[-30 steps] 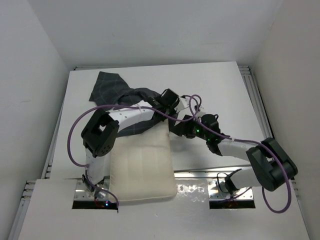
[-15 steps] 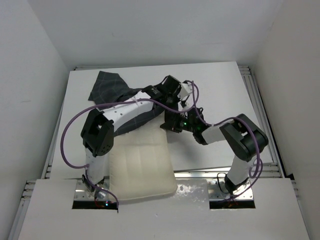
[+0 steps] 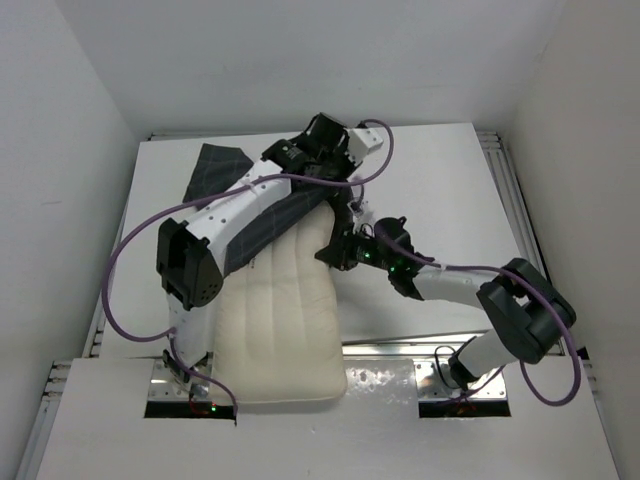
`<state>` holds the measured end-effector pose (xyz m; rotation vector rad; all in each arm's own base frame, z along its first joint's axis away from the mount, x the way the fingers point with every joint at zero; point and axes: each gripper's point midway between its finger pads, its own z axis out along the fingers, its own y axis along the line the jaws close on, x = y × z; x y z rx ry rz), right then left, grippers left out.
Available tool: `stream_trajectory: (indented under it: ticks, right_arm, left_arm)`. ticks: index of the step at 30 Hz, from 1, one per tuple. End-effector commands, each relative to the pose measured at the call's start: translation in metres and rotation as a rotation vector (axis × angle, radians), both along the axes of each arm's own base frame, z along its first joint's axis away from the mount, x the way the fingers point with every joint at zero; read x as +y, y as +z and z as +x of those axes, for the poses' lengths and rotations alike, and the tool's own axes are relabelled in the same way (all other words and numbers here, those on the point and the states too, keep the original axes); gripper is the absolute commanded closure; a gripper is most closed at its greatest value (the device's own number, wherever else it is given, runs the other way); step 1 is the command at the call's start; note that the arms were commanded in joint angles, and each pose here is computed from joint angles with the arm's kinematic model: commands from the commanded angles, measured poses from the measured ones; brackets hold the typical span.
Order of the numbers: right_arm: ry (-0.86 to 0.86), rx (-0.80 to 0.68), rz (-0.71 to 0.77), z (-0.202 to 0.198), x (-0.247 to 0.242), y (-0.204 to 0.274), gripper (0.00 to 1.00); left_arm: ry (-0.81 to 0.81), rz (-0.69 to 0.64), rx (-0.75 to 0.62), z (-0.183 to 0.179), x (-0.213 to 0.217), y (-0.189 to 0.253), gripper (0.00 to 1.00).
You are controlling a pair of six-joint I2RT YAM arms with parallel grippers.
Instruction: Put the pillow into the pillowcase
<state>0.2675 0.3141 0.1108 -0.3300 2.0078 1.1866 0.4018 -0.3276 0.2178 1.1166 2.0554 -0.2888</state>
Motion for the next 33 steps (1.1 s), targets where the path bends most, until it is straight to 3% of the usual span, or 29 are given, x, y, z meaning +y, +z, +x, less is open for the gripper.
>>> stream_trajectory:
  ticks: [1,8,10,15,19,25,26,29,30,31,32,33]
  right_arm:
    - [0.184,-0.177,0.013,-0.025,0.03,0.036,1.0]
    - [0.121,-0.264,-0.019,-0.01,0.024,0.048,1.0]
    - [0.097,-0.301,-0.006,-0.004,0.022,0.054,1.0]
    - [-0.018,-0.329,0.008,0.015,0.005,0.056,1.0]
    - [-0.082,-0.317,0.011,0.034,-0.008,0.057,1.0]
    - [-0.297,-0.188,0.036,0.073,-0.042,0.036,0.99]
    - [-0.295,-0.168,0.021,0.075,-0.04,0.034,0.83]
    - [-0.221,-0.16,-0.053,0.075,-0.031,0.035,0.59]
    - [-0.203,-0.097,-0.123,0.065,-0.034,0.019,0.48]
    - [-0.193,-0.091,-0.15,0.062,-0.036,0.017,0.47]
    - [-0.185,-0.091,-0.192,0.052,-0.044,0.014,0.45]
    - [-0.188,-0.09,-0.211,0.047,-0.05,0.012,0.44]
  left_arm:
    - [-0.117,-0.161,-0.088,-0.005,-0.032,0.058,1.0]
    - [-0.224,-0.158,0.049,-0.045,-0.032,0.03,1.0]
    - [-0.19,-0.137,0.037,-0.044,-0.024,0.031,1.0]
    - [-0.279,-0.092,0.079,-0.07,-0.01,0.023,1.0]
    - [-0.406,-0.049,0.151,-0.098,-0.004,0.011,1.0]
    - [-0.398,-0.051,0.203,-0.116,0.007,0.005,1.0]
    - [-0.388,-0.051,0.201,-0.118,0.009,0.005,1.0]
    - [-0.32,-0.015,0.218,-0.116,0.019,-0.013,1.0]
    - [-0.26,0.03,0.199,-0.107,0.028,-0.02,0.97]
    - [-0.217,0.048,0.202,-0.104,0.032,-0.027,0.89]
    - [-0.169,0.086,0.176,-0.097,0.041,-0.029,0.67]
    - [-0.146,0.101,0.17,-0.096,0.046,-0.03,0.52]
